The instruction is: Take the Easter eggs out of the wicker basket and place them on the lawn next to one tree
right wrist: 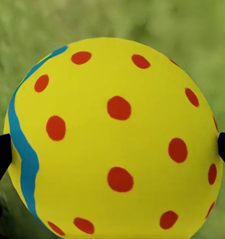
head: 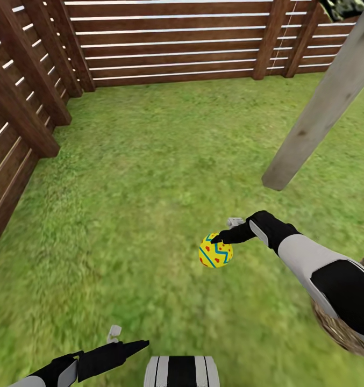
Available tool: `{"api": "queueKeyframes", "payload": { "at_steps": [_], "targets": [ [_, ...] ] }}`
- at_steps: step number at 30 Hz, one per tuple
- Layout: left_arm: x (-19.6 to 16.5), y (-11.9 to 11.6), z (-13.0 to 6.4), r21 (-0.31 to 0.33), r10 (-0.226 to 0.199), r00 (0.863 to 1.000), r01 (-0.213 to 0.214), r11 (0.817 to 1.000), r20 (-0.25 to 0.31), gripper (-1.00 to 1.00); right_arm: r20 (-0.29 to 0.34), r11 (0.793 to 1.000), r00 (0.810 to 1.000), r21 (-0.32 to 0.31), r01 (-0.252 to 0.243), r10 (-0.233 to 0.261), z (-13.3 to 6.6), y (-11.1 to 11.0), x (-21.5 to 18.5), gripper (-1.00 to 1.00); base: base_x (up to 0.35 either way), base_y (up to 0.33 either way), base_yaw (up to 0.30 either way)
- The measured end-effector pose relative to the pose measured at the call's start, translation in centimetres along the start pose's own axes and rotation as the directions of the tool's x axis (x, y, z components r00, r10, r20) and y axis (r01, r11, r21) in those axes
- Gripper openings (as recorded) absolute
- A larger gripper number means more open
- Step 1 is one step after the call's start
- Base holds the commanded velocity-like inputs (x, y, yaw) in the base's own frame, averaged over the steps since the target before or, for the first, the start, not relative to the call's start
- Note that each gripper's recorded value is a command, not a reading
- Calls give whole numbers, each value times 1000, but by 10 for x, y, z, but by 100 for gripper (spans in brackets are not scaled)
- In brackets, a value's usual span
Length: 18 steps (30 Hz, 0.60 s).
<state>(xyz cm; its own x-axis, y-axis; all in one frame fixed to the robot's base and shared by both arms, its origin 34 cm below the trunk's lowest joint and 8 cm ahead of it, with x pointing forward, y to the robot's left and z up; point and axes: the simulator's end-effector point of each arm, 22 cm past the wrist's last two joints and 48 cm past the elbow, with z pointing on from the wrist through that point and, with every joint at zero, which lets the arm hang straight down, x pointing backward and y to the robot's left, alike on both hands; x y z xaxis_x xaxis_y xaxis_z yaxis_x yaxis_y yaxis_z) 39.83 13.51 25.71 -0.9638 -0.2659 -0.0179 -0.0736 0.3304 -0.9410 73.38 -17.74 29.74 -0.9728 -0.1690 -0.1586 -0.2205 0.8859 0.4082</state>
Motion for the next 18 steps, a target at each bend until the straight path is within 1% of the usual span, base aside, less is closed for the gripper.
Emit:
{"api": "queueKeyframes", "payload": {
  "at_steps": [18],
  "targets": [
    [12, 38, 11, -1, -3, 1000, 3, 1000, -1, 100, -4, 1000, 1000, 0, -2, 2, 36, -15, 18, -100, 0, 0, 0]
  ]
}}
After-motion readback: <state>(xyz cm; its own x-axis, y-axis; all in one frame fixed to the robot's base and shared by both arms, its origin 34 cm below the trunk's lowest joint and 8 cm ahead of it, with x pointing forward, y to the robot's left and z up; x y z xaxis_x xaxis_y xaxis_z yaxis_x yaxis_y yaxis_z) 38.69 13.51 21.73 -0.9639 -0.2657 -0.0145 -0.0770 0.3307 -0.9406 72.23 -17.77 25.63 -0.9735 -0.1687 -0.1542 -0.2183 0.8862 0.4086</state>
